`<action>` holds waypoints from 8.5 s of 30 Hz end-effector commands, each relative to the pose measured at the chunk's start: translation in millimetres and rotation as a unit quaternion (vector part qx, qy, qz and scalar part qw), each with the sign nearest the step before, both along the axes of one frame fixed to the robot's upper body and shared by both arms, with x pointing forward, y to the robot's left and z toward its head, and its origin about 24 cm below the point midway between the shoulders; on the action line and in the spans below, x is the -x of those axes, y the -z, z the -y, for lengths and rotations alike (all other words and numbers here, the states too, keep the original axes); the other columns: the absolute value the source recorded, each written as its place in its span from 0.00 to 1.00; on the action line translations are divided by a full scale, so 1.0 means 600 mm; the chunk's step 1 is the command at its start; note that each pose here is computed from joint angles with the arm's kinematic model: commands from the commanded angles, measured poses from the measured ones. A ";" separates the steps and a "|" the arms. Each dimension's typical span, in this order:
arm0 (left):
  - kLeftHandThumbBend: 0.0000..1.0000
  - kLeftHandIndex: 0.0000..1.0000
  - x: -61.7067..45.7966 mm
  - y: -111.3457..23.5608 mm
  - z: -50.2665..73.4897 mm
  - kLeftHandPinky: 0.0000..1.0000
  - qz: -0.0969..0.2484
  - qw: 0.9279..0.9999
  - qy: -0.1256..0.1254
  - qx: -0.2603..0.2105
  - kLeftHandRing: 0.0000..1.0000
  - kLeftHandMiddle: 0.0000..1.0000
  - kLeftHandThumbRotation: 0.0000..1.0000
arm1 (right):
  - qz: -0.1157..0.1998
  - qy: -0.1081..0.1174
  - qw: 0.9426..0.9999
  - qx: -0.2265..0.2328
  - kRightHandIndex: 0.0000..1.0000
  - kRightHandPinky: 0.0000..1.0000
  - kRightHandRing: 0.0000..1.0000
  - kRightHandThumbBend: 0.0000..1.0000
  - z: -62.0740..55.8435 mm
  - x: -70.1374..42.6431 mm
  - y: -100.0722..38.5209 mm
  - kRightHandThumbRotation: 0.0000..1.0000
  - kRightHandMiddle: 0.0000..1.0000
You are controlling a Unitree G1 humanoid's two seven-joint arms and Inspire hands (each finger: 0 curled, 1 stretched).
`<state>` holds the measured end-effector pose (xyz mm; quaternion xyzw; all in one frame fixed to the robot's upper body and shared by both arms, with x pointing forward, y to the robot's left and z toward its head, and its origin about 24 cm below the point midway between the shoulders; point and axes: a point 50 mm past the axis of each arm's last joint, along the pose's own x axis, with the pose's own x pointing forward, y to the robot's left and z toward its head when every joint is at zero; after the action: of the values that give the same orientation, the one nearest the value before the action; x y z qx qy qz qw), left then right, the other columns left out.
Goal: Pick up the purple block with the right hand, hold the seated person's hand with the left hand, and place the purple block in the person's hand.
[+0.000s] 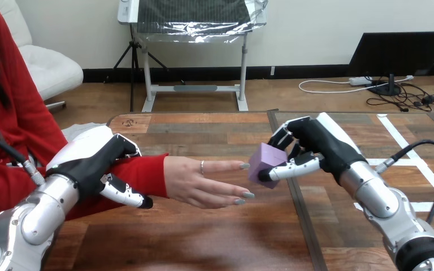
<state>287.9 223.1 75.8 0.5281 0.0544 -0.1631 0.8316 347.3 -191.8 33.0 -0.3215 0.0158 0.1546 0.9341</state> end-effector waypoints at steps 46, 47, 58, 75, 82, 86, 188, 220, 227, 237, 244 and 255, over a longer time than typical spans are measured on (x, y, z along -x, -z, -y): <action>0.76 0.41 -0.078 -0.121 0.128 0.25 0.169 0.977 0.069 0.110 0.32 0.39 0.00 | 0.125 -0.089 0.984 -0.088 0.43 0.17 0.23 0.84 -0.097 -0.009 -0.090 0.00 0.32; 0.76 0.41 -0.078 -0.122 0.130 0.26 0.170 0.977 0.069 0.110 0.32 0.39 0.00 | 0.125 -0.090 0.984 -0.090 0.43 0.18 0.24 0.84 -0.097 -0.008 -0.090 0.00 0.32; 0.76 0.41 -0.087 -0.125 0.151 0.25 0.170 0.974 0.079 0.124 0.32 0.39 0.00 | 0.130 -0.096 0.983 -0.091 0.43 0.23 0.28 0.84 -0.098 -0.005 -0.093 0.00 0.35; 0.76 0.40 -0.094 -0.129 0.180 0.25 0.165 0.969 0.105 0.148 0.32 0.38 0.00 | 0.133 -0.100 0.981 -0.094 0.43 0.25 0.30 0.83 -0.101 0.001 -0.094 0.00 0.37; 0.77 0.40 -0.093 -0.129 0.185 0.25 0.163 0.969 0.110 0.147 0.32 0.38 0.00 | 0.131 -0.100 0.982 -0.094 0.43 0.27 0.32 0.83 -0.097 0.001 -0.093 0.00 0.38; 0.77 0.40 -0.092 -0.128 0.184 0.26 0.160 0.970 0.110 0.148 0.32 0.39 0.00 | 0.128 -0.098 0.983 -0.090 0.43 0.28 0.33 0.83 -0.095 0.001 -0.092 0.00 0.38; 0.85 0.70 0.076 -0.029 0.105 0.58 0.197 0.918 0.076 0.335 0.67 0.70 1.00 | 0.082 -0.094 0.981 -0.146 0.71 0.55 0.64 0.72 -0.035 0.052 -0.029 1.00 0.68; 0.65 0.72 0.228 0.044 0.092 0.60 0.164 0.841 -0.016 0.515 0.71 0.72 1.00 | 0.036 -0.042 0.924 -0.378 0.96 0.85 0.92 0.72 -0.096 0.202 0.039 1.00 0.94; 0.62 0.72 0.239 0.052 0.089 0.61 0.155 0.835 -0.036 0.526 0.70 0.71 1.00 | 0.045 -0.026 0.916 -0.398 0.96 0.86 0.92 0.72 -0.106 0.226 0.041 1.00 0.95; 0.57 0.74 0.243 0.059 0.086 0.64 0.132 0.819 -0.052 0.555 0.72 0.73 1.00 | 0.057 -0.022 0.915 -0.399 0.94 0.84 0.90 0.75 -0.107 0.235 0.033 1.00 0.94; 0.55 0.75 0.240 0.057 0.086 0.67 0.131 0.817 -0.047 0.560 0.74 0.74 1.00 | 0.067 -0.029 0.917 -0.393 0.93 0.83 0.88 0.75 -0.100 0.229 0.028 1.00 0.92; 0.60 0.75 0.233 0.052 0.087 0.68 0.136 0.817 -0.042 0.559 0.75 0.75 1.00 | 0.072 -0.026 0.913 -0.401 0.93 0.82 0.87 0.73 -0.092 0.222 0.025 1.00 0.90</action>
<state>132.9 175.8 23.3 -0.0067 -0.0760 -0.0520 0.9957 196.1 -136.0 -5.5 0.0695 -0.0595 0.1471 0.9849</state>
